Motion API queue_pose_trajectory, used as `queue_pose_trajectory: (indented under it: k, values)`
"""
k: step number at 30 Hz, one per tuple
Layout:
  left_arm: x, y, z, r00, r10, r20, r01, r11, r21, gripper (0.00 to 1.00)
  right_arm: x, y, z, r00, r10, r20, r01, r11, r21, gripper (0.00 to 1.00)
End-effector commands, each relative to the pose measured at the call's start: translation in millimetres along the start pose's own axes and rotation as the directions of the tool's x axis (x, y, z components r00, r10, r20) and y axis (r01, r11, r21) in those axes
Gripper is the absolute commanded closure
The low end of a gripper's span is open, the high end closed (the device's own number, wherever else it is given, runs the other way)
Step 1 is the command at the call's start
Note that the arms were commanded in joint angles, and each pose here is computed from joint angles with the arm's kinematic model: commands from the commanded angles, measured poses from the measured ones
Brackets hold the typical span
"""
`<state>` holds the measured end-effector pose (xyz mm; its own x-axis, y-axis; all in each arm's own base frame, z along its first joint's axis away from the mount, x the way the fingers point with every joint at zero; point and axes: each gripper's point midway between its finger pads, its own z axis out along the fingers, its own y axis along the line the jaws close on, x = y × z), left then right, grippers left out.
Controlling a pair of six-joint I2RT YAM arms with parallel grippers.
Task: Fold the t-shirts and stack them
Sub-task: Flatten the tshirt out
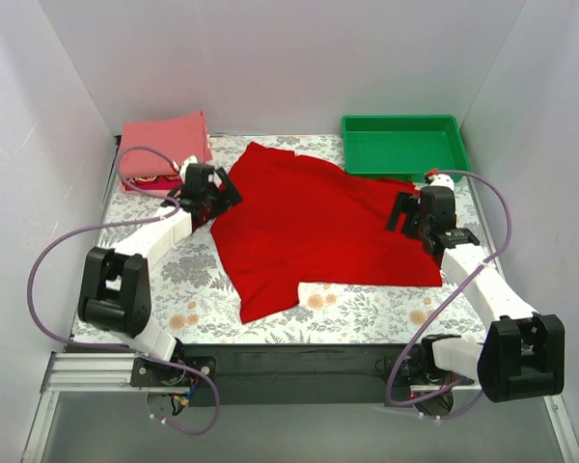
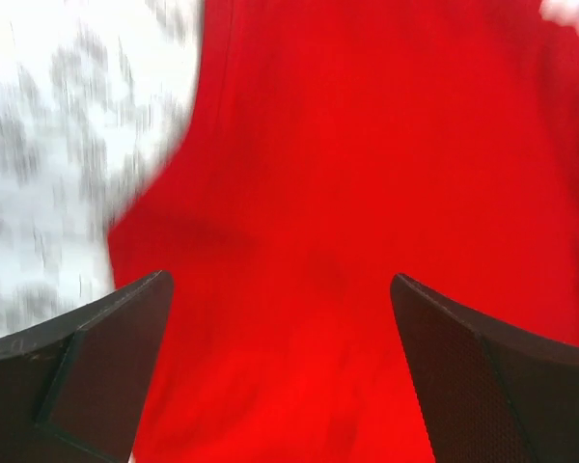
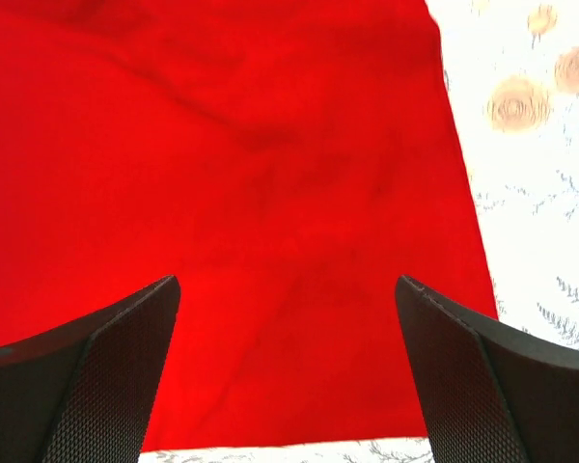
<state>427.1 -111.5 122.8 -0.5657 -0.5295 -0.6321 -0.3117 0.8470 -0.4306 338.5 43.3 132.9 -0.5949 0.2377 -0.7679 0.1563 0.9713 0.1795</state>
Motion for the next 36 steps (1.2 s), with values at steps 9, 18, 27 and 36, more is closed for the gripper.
queue_pose_trajectory:
  k: [9, 18, 27, 36]
  values:
    - [125.1, 26.5, -103.3, 0.970, -0.071, -0.232, 0.066, 0.997, -0.029, 0.04, 24.6, -11.7, -14.6, 0.998, 0.062, 0.011, -0.062, 0.998, -0.021, 0.02]
    - [222.2, 84.2, -161.7, 0.890, -0.106, -0.443, 0.045, 0.988, -0.145, 0.05, 33.9, -15.1, -19.4, 0.997, 0.074, 0.010, -0.073, 0.997, -0.032, 0.02]
    - [258.8, 92.0, -170.6, 0.841, -0.040, -0.539, -0.007, 0.996, -0.085, 0.28, 39.7, -18.2, -17.4, 0.998, 0.070, -0.004, -0.070, 0.997, -0.024, 0.02]
    - [256.5, 95.1, -148.7, 0.873, -0.025, -0.487, -0.041, 0.991, -0.125, 0.49, 42.7, -19.8, -16.9, 0.998, 0.064, -0.011, -0.064, 0.998, -0.020, 0.02]
